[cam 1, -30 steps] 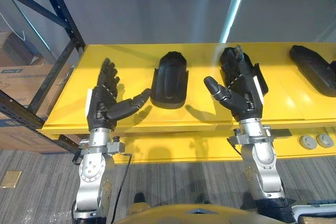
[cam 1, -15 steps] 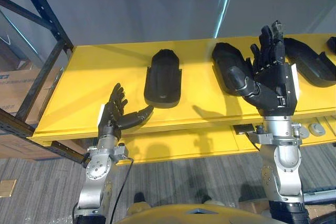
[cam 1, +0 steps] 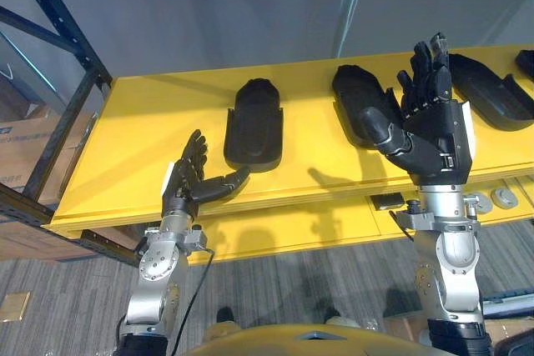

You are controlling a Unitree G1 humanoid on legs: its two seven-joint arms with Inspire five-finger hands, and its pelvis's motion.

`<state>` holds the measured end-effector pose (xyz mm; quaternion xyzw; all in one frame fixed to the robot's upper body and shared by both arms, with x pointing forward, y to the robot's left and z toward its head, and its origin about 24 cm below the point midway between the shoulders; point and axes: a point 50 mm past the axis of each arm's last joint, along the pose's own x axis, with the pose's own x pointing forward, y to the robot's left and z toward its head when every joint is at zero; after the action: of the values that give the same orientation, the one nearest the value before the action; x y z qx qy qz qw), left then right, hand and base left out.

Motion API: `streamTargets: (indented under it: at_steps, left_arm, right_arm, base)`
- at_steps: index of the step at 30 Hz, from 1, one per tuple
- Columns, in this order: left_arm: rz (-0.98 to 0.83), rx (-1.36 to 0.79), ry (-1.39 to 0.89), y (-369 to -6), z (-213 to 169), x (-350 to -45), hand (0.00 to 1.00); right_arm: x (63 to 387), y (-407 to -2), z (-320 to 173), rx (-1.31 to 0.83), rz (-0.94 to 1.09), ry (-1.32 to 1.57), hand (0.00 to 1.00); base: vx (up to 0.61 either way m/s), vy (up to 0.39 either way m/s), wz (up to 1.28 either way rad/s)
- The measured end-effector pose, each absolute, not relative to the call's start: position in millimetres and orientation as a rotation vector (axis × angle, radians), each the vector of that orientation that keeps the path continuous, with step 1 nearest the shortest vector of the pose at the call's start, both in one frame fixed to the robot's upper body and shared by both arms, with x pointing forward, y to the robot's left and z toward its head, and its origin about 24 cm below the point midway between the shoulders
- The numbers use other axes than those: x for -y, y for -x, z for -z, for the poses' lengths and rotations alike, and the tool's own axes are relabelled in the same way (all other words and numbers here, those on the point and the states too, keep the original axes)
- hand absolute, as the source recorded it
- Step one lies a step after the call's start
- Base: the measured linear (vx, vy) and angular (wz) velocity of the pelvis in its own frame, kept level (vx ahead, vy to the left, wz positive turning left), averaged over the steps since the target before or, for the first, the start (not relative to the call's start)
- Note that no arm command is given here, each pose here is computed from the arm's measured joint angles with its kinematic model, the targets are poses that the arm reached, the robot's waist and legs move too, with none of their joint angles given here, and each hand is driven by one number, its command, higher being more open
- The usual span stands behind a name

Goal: Walk over and take three plastic housings, then place them on the shelf

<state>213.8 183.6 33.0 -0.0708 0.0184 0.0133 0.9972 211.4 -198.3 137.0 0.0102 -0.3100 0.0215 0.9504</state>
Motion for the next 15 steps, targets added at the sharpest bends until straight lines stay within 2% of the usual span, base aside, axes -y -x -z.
streamTargets:
  at_steps: [15]
  left_arm:
    - [0.071, -0.059, 0.180, -215.6, -31.6, -170.6, 1.00]
  right_arm:
    - [197.5, -211.2, -137.7, 0.634, -0.053, -0.018, 1.00]
  base:
    - [0.00, 0.000, 0.00]
